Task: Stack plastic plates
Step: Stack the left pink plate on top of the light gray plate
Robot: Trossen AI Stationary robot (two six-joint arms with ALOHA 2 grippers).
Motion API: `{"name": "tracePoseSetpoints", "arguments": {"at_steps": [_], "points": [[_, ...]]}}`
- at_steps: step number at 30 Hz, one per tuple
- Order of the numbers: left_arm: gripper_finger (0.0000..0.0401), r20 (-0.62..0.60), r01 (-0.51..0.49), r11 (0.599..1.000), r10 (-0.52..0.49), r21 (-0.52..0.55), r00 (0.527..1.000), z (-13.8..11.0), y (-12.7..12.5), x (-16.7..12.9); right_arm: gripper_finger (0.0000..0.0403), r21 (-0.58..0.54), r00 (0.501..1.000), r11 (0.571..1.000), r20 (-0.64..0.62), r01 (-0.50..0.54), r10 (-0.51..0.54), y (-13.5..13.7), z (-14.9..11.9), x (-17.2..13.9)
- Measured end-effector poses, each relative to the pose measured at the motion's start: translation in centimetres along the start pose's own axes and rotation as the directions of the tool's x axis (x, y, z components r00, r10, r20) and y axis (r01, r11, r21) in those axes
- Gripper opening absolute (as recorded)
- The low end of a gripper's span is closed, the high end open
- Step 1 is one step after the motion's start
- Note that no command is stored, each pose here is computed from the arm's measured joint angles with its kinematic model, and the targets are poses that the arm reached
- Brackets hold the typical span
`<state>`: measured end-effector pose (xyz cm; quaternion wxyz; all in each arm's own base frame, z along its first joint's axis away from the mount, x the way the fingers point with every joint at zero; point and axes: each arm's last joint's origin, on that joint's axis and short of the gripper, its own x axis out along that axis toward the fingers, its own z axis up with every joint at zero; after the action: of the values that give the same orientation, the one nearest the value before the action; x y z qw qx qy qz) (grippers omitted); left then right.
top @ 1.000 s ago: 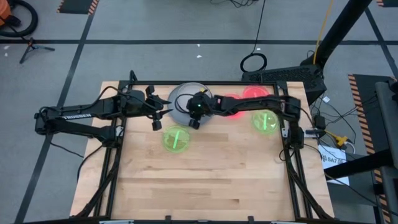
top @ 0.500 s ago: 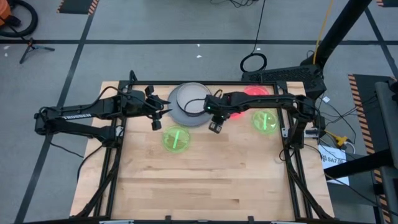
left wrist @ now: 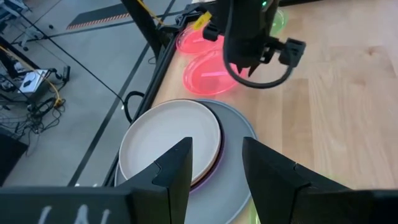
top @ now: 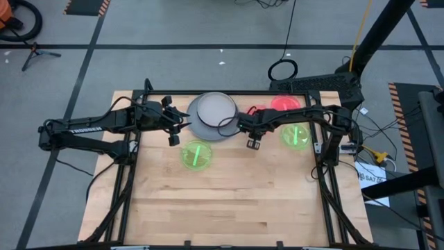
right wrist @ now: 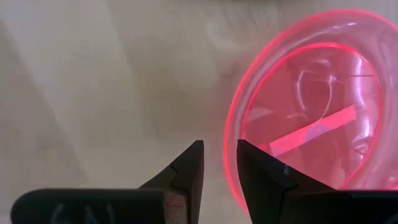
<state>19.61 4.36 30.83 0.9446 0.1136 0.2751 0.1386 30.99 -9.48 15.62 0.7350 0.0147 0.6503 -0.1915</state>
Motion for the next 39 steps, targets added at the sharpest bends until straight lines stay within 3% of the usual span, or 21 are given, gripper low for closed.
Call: {"name": "tracePoseSetpoints", "arguments": {"at_steps": [12, 20, 23, 31, 39], "points": [[0.0147, 0.000, 0.000, 1.000, 0.000, 0.002, 1.000, 0.0, 0.0, 0.0, 0.0085, 0.071, 1.000, 0.997, 0.012, 0.011, -0.012, -1.2, -1.1, 2.0], [0.0147, 0.000, 0.000, 1.000, 0.000, 0.002, 1.000, 0.0, 0.0, 0.0, 0.0012, 0.093, 1.000, 0.996, 0.012, 0.008, -0.009, -1.2, -1.1, 2.0], [0.0147, 0.000, 0.000, 1.000, 0.000, 0.002, 1.000, 0.0, 0.0, 0.0, 0.0006, 0.085, 1.000, 0.996, 0.014, 0.010, -0.011, -0.7, -1.1, 1.9], [0.0147, 0.000, 0.000, 1.000, 0.000, 0.002, 1.000, 0.0, 0.0, 0.0, 0.0003, 0.053, 0.999, 0.999, 0.039, 0.003, -0.006, 0.8, -0.2, 0.3], [0.0147, -0.001, 0.001, 1.000, -0.001, 0.009, 1.000, 0.0, 0.0, 0.0, 0.0002, 0.045, 0.988, 0.995, 0.120, 0.094, -0.099, 0.9, 1.3, -3.4]]}}
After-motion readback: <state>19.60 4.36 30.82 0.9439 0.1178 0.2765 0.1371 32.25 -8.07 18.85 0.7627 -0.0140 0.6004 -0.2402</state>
